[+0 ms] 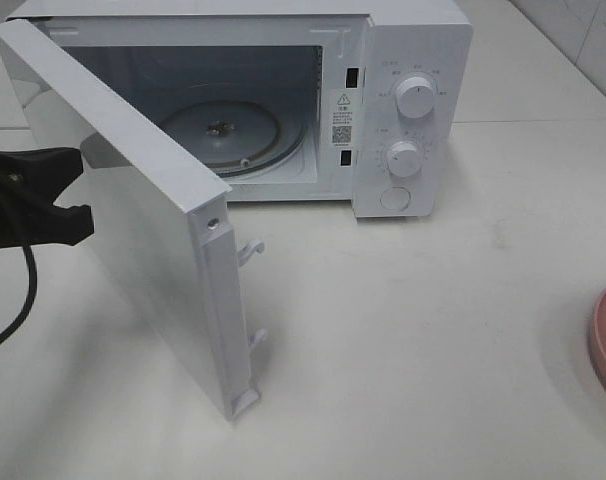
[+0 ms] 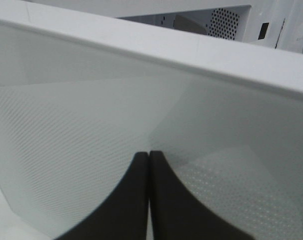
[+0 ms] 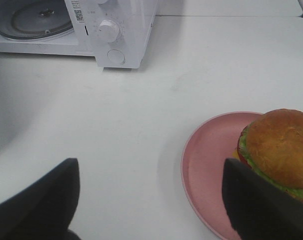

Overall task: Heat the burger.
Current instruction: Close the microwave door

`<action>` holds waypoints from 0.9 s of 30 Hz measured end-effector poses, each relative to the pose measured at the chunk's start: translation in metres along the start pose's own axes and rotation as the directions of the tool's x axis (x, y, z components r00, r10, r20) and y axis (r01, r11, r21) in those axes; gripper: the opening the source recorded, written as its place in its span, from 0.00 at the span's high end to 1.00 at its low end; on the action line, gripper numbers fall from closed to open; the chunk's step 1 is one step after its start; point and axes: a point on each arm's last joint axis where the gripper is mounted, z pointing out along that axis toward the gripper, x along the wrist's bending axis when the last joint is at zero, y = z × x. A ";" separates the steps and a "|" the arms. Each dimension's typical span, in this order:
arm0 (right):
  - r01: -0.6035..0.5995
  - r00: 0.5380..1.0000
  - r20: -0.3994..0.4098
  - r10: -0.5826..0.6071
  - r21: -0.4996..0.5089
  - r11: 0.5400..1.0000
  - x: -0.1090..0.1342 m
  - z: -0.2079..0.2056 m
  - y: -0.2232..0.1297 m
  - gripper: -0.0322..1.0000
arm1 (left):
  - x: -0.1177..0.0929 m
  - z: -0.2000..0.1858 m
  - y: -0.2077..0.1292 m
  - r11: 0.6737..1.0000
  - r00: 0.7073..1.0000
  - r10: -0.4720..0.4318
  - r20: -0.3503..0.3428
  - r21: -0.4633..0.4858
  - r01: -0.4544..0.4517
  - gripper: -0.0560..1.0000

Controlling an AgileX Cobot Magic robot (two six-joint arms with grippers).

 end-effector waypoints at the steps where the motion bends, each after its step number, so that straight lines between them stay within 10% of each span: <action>1: 0.000 1.000 0.000 0.000 0.000 1.000 0.000 0.000 0.000 0.24 | 0.000 0.000 0.000 1.000 1.000 0.000 0.000 0.000 0.000 0.95; 27: 0.000 1.000 0.000 0.000 0.000 1.000 0.000 0.000 0.000 0.24 | -0.073 0.103 0.017 0.999 0.999 -0.032 0.015 -0.025 0.033 0.95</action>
